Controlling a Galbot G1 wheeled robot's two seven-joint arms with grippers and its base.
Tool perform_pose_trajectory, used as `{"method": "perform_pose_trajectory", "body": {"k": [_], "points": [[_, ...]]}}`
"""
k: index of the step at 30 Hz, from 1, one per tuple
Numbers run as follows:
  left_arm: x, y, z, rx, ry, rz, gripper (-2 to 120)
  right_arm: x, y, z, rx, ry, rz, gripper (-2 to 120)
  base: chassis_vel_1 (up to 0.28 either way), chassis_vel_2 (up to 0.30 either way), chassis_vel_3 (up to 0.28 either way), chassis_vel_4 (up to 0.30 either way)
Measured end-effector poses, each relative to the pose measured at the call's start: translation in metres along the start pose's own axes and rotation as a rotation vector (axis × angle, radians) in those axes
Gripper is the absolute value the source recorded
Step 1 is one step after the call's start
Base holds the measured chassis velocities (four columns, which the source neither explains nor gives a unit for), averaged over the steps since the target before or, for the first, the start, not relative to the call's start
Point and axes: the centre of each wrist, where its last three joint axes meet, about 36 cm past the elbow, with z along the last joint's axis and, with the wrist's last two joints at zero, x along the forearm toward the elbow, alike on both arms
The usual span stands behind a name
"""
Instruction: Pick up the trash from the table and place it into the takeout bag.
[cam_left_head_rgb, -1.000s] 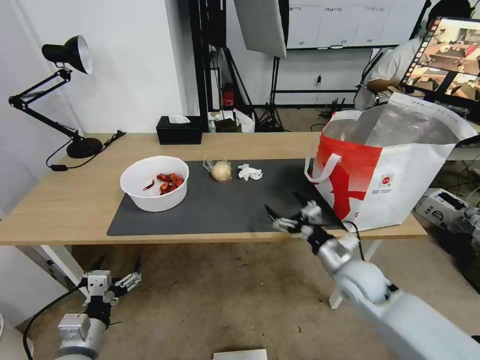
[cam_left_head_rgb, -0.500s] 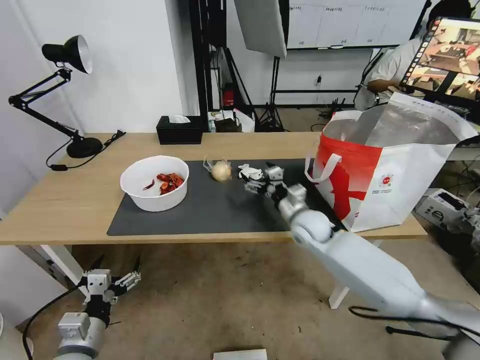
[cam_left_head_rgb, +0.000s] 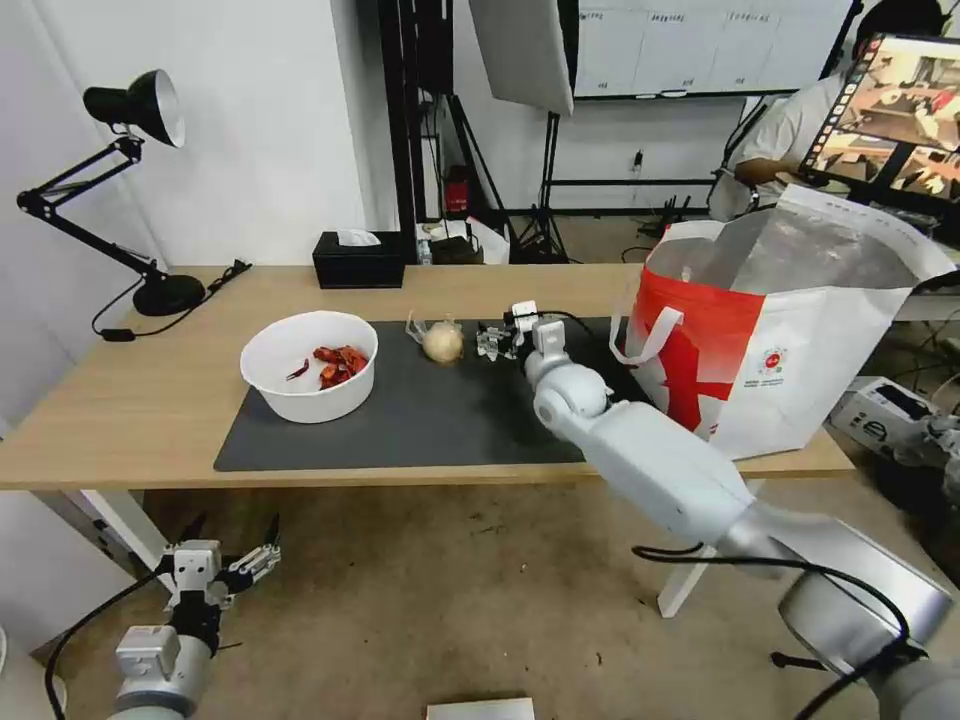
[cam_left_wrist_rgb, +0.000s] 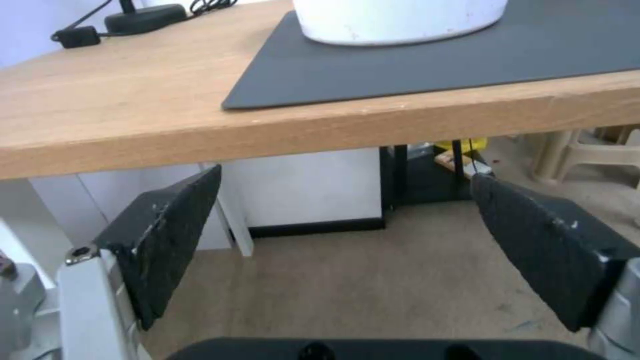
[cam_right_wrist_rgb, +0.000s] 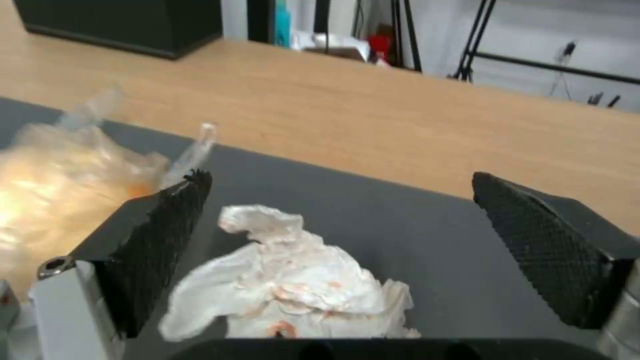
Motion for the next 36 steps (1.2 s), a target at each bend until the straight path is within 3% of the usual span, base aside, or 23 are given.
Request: {"method": "perform_pose_trajectory", "body": {"k": [23, 36], "points": [[-0.003, -0.002, 0.003, 0.008, -0.003, 0.000, 100, -0.017, 0.006, 0.026, -0.034, 0.091, 0.011, 97, 0.000, 0.000, 0.000, 0.000], [-0.002, -0.005, 0.005, 0.018, -0.008, 0.005, 100, -0.014, 0.008, 0.025, -0.057, 0.089, 0.006, 51, 0.000, 0.000, 0.000, 0.000]]}}
